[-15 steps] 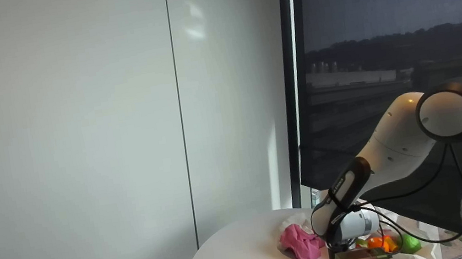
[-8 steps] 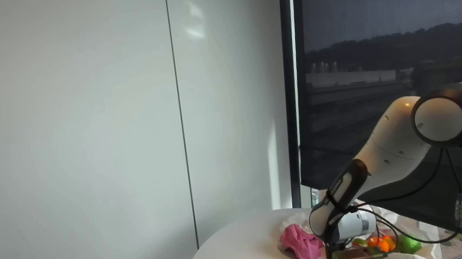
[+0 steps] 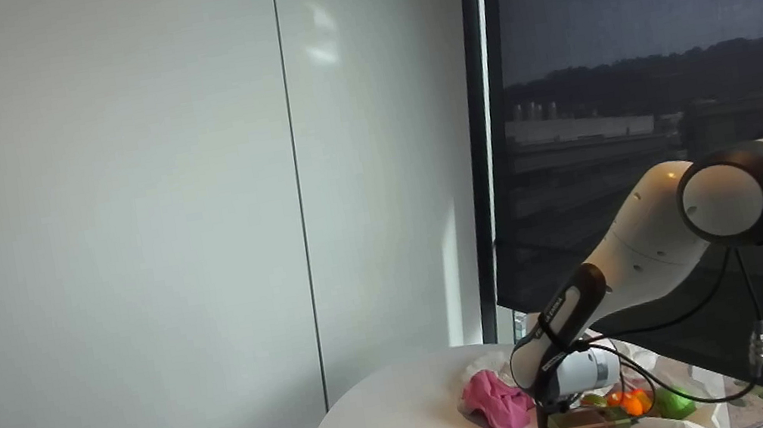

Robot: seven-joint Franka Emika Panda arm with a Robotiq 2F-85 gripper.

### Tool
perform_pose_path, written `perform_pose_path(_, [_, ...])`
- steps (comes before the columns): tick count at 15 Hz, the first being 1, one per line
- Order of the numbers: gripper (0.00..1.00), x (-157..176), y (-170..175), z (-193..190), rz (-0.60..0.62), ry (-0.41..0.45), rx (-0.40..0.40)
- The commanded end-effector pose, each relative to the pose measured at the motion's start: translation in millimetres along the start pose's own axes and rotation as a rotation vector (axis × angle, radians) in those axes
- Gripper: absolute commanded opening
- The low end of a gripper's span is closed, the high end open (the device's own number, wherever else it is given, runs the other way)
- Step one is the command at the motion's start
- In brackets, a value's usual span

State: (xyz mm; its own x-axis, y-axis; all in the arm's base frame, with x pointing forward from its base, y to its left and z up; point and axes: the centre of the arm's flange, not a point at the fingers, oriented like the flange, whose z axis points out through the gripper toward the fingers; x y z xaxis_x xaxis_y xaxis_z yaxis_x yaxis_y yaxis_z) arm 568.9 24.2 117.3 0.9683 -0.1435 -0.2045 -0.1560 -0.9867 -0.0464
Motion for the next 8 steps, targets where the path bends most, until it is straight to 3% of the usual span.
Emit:
perform_pose_path(1, [0.18, 8.5, 4.0, -23.7, -0.012, 0.064, -0.013])
perform_pose_path(4, [0.18, 23.9, 29.5, -77.6, 0.012, 0.214, -0.061])
perform_pose_path(8, [0.18, 43.0, 108.1, -150.8, 0.128, 0.392, -0.123])
